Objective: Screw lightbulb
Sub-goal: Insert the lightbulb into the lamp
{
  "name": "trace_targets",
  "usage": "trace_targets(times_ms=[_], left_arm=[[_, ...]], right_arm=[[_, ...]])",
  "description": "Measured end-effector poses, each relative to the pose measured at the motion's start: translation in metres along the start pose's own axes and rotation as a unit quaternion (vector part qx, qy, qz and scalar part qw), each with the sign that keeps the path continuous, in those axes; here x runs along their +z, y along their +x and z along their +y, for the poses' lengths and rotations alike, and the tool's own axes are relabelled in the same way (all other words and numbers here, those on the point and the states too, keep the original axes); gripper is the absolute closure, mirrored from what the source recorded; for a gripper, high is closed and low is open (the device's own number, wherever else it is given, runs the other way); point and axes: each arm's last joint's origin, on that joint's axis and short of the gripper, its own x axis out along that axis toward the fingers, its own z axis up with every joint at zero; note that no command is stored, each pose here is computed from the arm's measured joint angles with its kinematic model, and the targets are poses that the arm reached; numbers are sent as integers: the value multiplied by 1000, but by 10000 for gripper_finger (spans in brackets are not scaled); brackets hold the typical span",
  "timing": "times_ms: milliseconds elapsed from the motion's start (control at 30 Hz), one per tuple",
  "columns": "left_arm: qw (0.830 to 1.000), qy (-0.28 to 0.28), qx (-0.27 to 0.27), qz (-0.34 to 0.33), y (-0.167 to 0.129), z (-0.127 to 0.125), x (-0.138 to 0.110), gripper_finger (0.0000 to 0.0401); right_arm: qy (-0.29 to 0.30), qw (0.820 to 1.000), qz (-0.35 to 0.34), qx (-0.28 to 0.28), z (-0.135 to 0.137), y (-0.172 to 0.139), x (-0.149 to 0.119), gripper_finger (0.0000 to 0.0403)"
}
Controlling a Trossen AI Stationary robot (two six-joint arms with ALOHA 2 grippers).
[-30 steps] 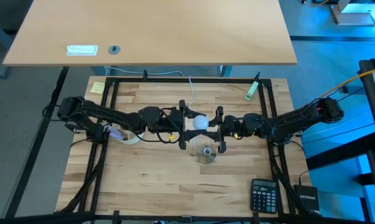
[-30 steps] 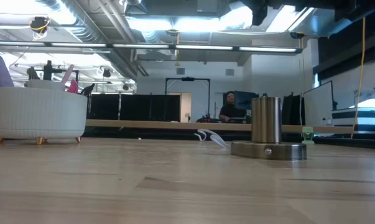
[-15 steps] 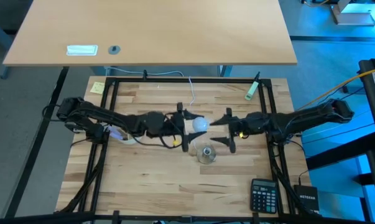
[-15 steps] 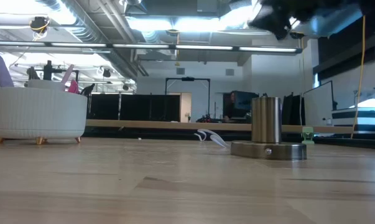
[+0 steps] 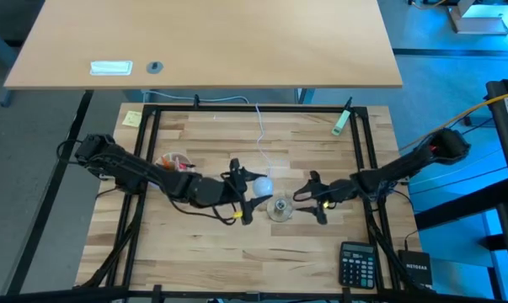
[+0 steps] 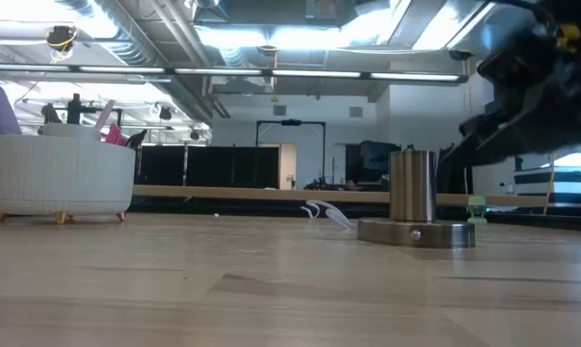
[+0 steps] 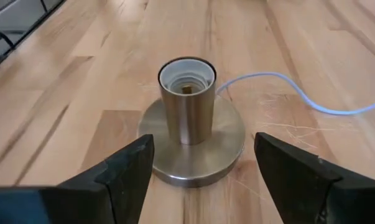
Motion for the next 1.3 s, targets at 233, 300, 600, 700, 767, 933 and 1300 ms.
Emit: trace_targets(times_ms=[233, 300, 600, 700, 767, 933, 1300], left_arm=[[1000, -12, -12, -1, -5, -7, -1, 141], [1000, -15, -12, -1, -5, -7, 0, 142], [999, -34, -12, 0, -5, -7, -1, 138], [999, -34, -12, 1, -4, -7, -2, 137], [999, -33, -11, 4, -3, -8, -3, 137], [999, -36, -11, 5, -2, -7, -4, 137], [999, -40, -9, 15, -2, -7, -6, 136]], right_arm=[[-48, 999, -7, 15, 2, 20, -14, 123], [-61, 998, -27, 17, 2, 27, -15, 123], [-85, 994, -54, 36, -16, 51, -31, 123], [-84, 992, -70, 61, -19, 59, -32, 123], [-84, 991, -60, 81, -20, 66, -36, 123], [-86, 988, -60, 116, -18, 79, -38, 123], [-88, 984, -80, 130, -15, 88, -28, 147]])
